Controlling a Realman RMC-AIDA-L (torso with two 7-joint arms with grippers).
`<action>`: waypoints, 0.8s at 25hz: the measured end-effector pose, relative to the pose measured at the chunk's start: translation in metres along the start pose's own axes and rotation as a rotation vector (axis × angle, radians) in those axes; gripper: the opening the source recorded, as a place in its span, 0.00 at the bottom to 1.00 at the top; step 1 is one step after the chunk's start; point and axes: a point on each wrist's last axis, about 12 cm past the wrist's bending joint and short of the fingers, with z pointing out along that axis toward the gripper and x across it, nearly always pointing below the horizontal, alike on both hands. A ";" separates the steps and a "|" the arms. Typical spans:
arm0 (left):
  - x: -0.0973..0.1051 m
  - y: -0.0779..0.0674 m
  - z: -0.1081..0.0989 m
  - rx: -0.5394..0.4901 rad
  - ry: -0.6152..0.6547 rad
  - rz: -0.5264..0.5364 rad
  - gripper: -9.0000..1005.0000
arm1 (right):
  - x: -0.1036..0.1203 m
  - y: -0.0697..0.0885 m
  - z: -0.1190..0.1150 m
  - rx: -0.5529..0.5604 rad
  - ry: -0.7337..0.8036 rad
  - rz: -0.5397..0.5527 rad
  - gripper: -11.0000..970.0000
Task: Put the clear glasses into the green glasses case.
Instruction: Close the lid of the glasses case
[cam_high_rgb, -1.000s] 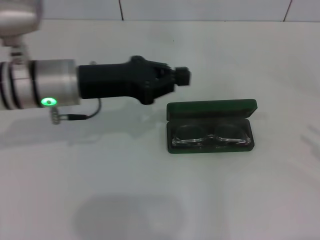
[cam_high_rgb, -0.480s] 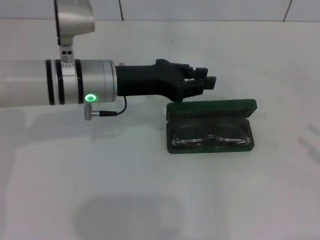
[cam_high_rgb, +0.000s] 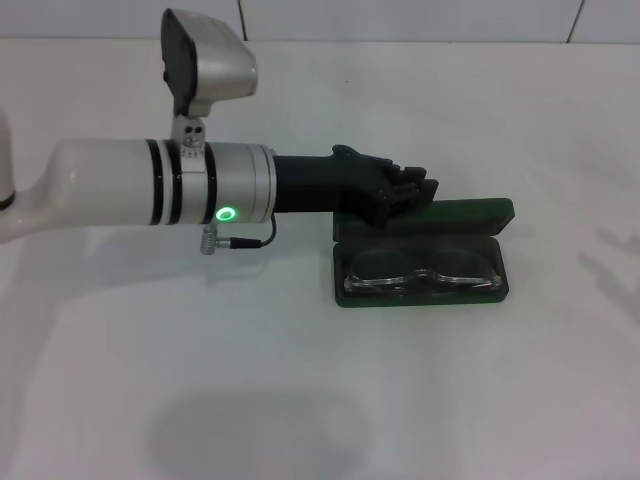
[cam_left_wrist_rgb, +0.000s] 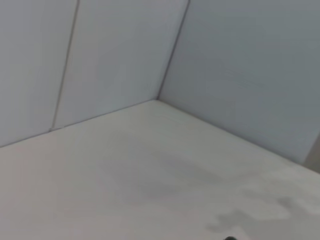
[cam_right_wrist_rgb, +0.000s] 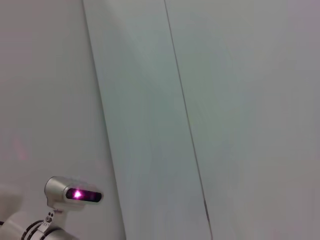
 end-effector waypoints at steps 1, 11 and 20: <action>0.000 0.000 0.001 -0.005 0.002 0.001 0.21 | 0.001 0.000 0.001 0.002 0.003 -0.002 0.41; -0.002 0.000 0.007 -0.024 0.009 0.015 0.21 | 0.007 -0.002 0.006 0.006 0.013 0.008 0.41; 0.004 -0.004 0.010 -0.008 0.048 0.026 0.21 | 0.007 -0.004 0.010 0.008 0.010 0.009 0.41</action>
